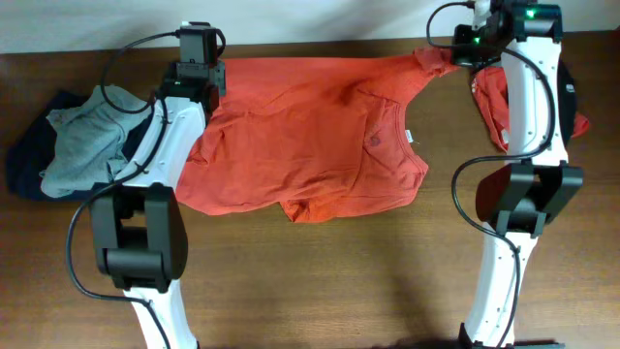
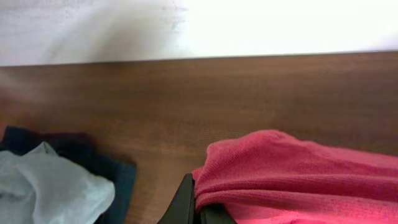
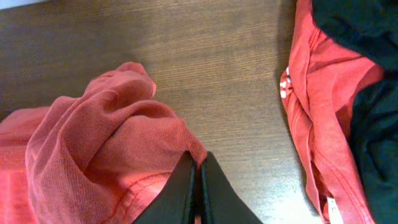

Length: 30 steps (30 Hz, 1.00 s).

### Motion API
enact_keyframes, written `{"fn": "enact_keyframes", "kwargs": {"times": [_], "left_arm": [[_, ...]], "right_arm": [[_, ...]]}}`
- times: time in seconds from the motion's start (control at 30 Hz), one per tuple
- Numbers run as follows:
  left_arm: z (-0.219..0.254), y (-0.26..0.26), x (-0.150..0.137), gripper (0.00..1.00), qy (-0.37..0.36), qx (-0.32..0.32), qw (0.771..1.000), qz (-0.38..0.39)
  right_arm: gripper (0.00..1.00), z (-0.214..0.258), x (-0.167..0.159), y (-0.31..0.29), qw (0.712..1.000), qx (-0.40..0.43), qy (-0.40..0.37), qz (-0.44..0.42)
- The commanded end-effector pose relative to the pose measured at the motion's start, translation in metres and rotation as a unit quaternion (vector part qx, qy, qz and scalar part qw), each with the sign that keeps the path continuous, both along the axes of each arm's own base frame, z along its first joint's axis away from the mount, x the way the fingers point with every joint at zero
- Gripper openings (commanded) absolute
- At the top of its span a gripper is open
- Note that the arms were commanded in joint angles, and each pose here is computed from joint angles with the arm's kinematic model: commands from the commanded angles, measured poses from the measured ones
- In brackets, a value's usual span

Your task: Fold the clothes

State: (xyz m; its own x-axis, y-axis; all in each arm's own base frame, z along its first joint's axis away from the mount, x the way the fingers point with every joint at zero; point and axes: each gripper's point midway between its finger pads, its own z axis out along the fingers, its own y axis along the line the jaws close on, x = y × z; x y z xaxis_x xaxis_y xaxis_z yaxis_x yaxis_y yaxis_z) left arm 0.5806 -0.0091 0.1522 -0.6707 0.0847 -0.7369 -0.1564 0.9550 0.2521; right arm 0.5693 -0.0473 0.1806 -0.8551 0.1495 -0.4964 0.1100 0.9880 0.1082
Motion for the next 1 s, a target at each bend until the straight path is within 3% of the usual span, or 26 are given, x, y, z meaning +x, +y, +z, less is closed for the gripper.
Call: {"fn": "enact_keyframes", "kwargs": {"times": [0.0,0.27,0.6,0.97], "left_arm": [[0.070,0.020,-0.012,0.01,-0.057,0.004,0.998,0.030],[0.201,0.022,-0.075,0.01,-0.151,-0.014,0.988,0.022],[0.333,0.009,-0.198,0.01,-0.272,-0.046,0.961,-0.026],[0.408,0.012,-0.344,0.00,-0.382,-0.079,0.918,-0.067]], "right_arm": [[0.04,0.077,-0.016,-0.010,0.997,-0.023,-0.068,-0.022],[0.04,0.201,-0.104,0.005,0.989,-0.021,-0.143,-0.016],[0.04,0.308,-0.245,0.033,0.970,-0.008,-0.245,0.007],[0.04,0.376,-0.385,0.036,0.924,-0.031,-0.379,-0.033]]}}
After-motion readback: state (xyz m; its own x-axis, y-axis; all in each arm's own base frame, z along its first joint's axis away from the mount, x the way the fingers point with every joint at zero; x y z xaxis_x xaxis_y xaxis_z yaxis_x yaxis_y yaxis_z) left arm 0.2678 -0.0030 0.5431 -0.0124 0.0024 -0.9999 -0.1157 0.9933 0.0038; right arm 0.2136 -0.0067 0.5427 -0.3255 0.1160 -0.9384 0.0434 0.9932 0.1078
